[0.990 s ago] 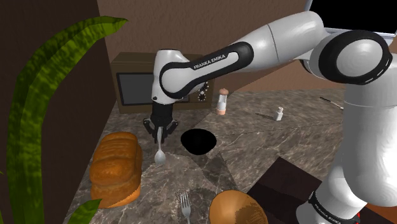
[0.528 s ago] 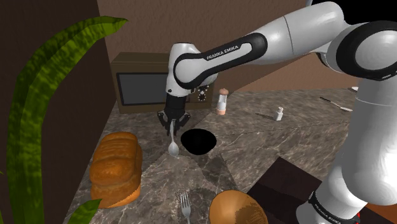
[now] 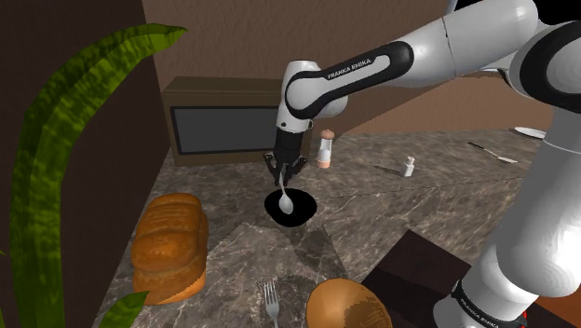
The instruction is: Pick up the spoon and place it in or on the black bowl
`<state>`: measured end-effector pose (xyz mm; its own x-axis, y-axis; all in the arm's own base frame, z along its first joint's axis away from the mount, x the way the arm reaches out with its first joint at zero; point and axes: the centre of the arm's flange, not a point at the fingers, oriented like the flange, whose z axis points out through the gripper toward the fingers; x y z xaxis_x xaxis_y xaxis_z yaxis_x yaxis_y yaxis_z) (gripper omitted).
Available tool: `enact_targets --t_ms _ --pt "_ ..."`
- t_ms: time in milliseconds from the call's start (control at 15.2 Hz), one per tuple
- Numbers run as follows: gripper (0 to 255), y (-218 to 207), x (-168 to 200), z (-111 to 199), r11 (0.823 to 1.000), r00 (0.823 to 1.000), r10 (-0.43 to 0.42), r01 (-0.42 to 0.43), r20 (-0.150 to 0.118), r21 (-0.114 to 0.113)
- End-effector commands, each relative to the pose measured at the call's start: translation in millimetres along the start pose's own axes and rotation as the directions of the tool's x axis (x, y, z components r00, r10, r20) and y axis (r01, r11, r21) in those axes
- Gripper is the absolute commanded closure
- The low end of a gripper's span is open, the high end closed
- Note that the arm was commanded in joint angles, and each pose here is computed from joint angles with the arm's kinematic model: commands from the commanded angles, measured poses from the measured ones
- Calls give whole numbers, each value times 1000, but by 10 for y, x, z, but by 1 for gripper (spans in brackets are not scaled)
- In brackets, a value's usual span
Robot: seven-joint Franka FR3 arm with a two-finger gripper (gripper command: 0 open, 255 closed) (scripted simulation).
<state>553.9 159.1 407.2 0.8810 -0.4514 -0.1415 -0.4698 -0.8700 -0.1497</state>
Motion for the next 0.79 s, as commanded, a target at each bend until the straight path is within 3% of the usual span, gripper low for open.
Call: enact_targets --t_ms 0,726 --pt "255 236 88 -66 1000 1000 -1 1 0 0" --pt "255 458 215 413 1000 1000 -1 1 0 0"
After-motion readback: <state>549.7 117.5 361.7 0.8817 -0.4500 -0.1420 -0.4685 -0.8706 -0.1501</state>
